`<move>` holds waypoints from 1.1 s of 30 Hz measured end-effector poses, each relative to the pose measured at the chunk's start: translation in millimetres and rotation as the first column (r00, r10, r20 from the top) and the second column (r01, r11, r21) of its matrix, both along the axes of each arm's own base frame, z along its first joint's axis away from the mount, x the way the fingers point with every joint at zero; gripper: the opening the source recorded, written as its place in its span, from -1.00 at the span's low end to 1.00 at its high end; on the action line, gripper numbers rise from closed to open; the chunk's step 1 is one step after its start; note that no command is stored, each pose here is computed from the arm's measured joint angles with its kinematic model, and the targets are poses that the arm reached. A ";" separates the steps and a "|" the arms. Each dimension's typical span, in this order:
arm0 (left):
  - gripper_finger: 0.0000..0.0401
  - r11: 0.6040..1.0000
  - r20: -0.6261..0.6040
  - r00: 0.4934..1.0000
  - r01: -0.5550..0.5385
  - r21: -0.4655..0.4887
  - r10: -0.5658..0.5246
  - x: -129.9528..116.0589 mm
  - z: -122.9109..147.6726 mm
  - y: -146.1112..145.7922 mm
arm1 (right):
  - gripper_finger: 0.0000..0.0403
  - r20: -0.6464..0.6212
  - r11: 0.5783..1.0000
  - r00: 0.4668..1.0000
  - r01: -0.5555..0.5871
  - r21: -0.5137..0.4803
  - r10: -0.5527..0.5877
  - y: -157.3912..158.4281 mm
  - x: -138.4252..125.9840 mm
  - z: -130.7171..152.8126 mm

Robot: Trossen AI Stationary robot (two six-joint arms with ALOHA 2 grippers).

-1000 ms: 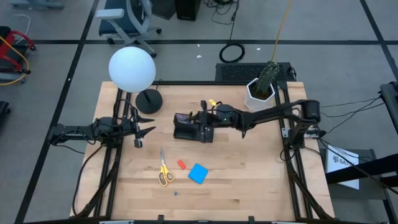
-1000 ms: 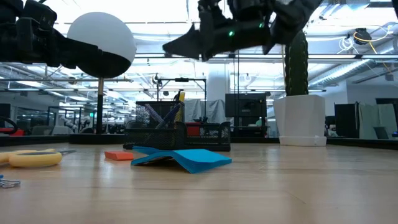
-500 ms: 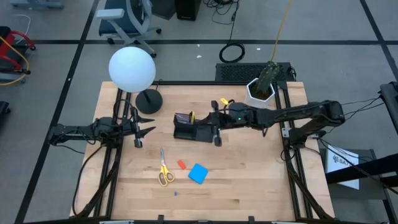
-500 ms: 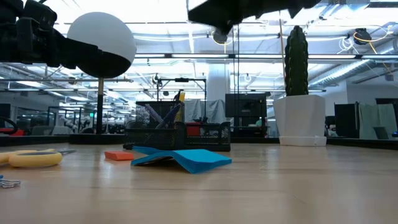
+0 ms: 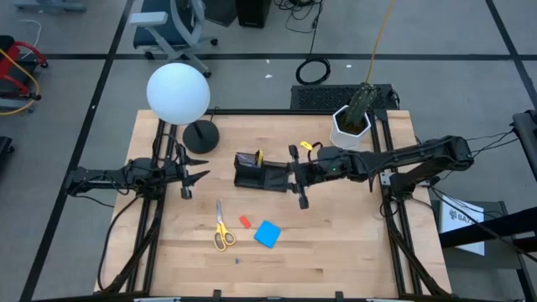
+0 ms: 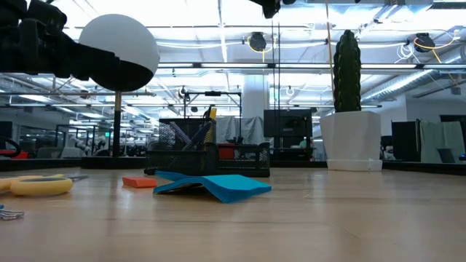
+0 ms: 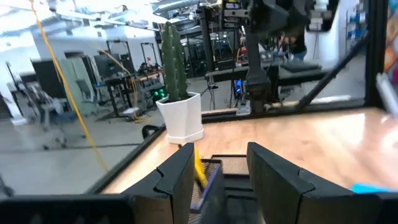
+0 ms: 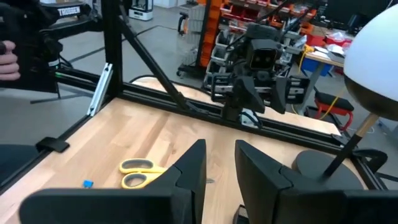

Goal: Pick and place office supplies into organizer
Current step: Put the blue sticky notes into the desk organizer

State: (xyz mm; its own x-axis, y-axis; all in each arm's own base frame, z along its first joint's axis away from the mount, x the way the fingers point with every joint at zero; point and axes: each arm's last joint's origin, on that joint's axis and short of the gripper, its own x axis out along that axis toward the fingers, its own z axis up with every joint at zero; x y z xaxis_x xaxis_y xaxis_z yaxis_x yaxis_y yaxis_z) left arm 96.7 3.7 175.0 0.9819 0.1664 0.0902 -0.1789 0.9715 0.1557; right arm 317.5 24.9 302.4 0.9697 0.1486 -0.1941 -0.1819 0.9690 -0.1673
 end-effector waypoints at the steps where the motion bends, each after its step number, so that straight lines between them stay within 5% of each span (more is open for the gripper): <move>1: -0.23 0.999 0.016 1.000 0.004 -0.040 -0.004 -0.1 0.9 0.0 | -0.63 0.001 1.000 1.000 0.000 0.001 0.000 0.1 0.0 0.1; 7: -0.23 0.975 0.139 0.990 0.046 -0.219 -0.015 -1.3 9.5 0.0 | -0.63 0.005 1.000 1.000 0.002 0.008 -0.002 -0.2 0.1 0.6; 17: -0.23 0.956 0.217 0.976 0.084 -0.282 -0.022 -2.7 15.7 0.0 | -0.63 0.018 1.000 1.000 0.002 0.007 -0.002 -0.2 0.4 1.8; 24: -0.23 0.936 0.224 0.956 0.243 -0.255 -0.187 -2.6 16.6 -4.9 | -0.63 0.019 1.000 1.000 0.001 0.004 -0.002 -0.2 0.4 1.9; 33: -0.23 0.901 0.255 0.940 0.301 -0.313 -0.225 -2.5 18.5 -7.4 | -0.63 0.029 1.000 1.000 0.001 0.001 -0.001 -0.2 0.5 2.7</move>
State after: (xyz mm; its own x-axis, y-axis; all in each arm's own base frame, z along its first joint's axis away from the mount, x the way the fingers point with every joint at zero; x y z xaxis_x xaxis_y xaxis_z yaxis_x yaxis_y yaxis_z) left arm 94.2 -3.7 193.6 0.9590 -0.0379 0.2809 0.0992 0.9732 -0.2076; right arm 318.0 24.7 305.2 0.9750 0.1477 -0.1661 -0.1761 0.9694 -0.1713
